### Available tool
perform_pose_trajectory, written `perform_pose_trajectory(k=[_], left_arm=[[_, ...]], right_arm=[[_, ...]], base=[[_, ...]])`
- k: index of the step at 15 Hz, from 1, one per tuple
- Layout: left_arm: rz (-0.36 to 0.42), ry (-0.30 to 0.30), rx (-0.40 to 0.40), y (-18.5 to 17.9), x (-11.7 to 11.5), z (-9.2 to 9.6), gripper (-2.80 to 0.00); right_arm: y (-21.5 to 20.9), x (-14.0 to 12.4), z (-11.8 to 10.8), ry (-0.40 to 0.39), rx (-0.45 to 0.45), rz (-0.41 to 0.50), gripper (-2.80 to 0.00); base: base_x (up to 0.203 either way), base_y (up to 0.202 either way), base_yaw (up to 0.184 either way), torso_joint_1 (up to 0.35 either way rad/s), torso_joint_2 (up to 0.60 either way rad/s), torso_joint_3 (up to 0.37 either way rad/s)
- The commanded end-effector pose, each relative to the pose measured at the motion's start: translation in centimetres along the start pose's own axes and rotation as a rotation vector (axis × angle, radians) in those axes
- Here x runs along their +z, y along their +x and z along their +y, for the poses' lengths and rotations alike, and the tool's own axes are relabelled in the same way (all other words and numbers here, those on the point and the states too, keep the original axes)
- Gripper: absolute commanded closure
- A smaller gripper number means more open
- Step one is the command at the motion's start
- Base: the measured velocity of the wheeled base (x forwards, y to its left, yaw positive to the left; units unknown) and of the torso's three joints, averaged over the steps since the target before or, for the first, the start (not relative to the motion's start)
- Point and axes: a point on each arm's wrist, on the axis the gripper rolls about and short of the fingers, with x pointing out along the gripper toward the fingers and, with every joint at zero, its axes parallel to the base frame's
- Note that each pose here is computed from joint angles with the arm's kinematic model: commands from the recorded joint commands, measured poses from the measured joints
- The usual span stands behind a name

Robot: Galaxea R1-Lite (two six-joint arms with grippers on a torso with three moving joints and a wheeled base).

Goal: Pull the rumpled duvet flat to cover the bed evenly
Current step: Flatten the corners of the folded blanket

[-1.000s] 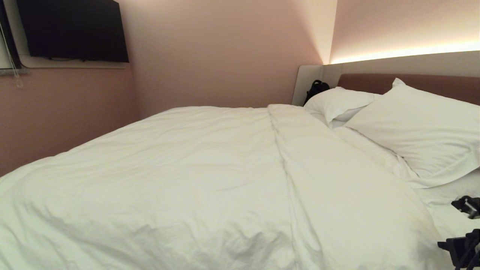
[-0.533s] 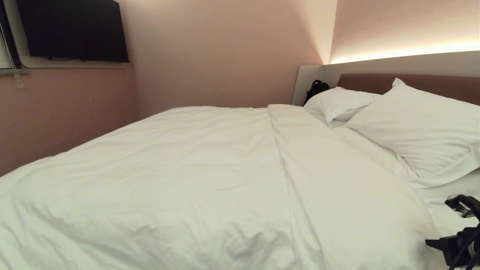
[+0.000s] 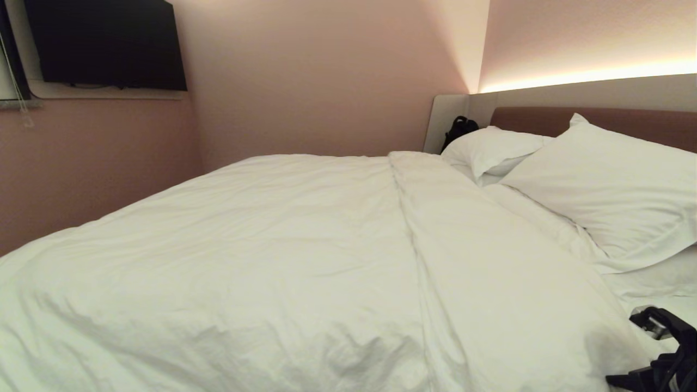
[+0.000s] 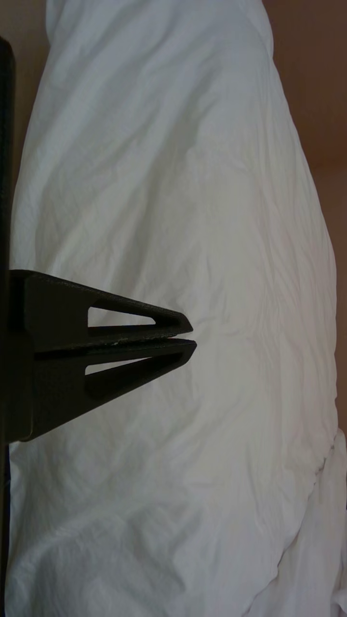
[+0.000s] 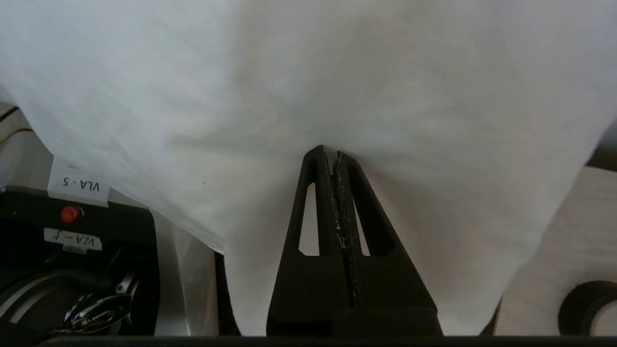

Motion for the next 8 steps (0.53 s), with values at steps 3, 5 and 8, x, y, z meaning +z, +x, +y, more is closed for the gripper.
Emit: perform_pose_trajectory(k=[3,5,8], left_arm=[[0.000,0.000,0.000,0.0,0.0,0.0,0.00],[0.000,0.000,0.000,0.0,0.0,0.0,0.00],[0.000,0.000,0.000,0.0,0.0,0.0,0.00]], right_arm=[[3.4,-0.8,-1.3,0.041,0.030,0.116,0.00],[4.9,-0.9,-1.9,0.028,-0.001,0.098,0.00],[6.5,-1.4,-2.4,0.010,-0.026,0.073,0.00]], base=[[0.000,0.000,0.000,0.000,0.00,0.000],[0.000,0.000,0.000,0.000,0.00,0.000],[0.000,0.000,0.000,0.000,0.00,0.000]])
